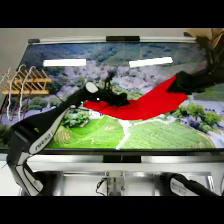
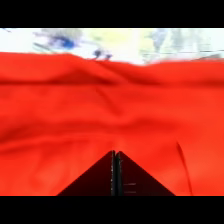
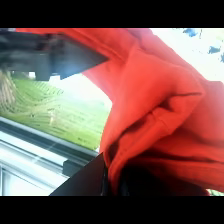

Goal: Fold the shirts.

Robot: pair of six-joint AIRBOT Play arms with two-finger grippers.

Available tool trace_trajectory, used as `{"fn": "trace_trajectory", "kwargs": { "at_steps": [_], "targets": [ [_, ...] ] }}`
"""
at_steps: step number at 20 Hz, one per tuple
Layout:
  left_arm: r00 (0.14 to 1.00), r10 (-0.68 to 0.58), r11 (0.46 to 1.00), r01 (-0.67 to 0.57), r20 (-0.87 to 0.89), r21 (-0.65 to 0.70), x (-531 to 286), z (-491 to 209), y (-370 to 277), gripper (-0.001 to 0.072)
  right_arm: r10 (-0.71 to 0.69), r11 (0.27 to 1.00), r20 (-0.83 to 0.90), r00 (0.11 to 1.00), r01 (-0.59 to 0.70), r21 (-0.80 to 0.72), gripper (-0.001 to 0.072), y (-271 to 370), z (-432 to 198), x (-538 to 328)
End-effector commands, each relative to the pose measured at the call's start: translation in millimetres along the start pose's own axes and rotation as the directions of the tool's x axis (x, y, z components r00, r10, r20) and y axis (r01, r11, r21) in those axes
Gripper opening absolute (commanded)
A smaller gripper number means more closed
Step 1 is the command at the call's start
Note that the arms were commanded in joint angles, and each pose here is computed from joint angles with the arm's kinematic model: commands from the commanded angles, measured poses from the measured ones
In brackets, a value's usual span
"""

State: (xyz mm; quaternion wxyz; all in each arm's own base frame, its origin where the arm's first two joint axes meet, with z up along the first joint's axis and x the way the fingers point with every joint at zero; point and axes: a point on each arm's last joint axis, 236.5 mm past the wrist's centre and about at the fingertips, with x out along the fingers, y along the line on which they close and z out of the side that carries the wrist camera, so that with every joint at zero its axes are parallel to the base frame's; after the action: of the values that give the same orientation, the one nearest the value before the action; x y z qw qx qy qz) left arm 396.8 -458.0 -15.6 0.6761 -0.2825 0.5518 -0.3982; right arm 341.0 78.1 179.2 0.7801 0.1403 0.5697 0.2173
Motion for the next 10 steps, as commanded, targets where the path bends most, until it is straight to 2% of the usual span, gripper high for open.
{"fn": "trace_trajectory", "kwargs": {
  "at_steps": [1,4,7,10],
  "targets": [
    [0.994,-0.107,0.991,0.105,-0.017,-0.087,49,-31,-33,0.0033,-0.029,1.000,0.024,0.999,0.029,-0.006,0.0071,15,-19,-26],
    [0.989,-0.139,0.988,0.135,-0.053,-0.075,61,-47,-40,0.0033,-0.031,0.999,0.022,0.999,0.031,0.011,0.0071,13,-18,-24],
    [0.983,-0.165,0.986,0.163,-0.079,-0.031,28,-27,-29,0.0031,-0.027,0.999,0.002,1.000,0.027,0.034,0.0071,4,-10,-12],
    [0.991,-0.082,0.994,0.089,-0.106,0.059,-37,-2,-2,0.0030,-0.032,0.999,-0.033,0.999,0.033,0.040,0.0071,-7,5,20]
  ]
}}
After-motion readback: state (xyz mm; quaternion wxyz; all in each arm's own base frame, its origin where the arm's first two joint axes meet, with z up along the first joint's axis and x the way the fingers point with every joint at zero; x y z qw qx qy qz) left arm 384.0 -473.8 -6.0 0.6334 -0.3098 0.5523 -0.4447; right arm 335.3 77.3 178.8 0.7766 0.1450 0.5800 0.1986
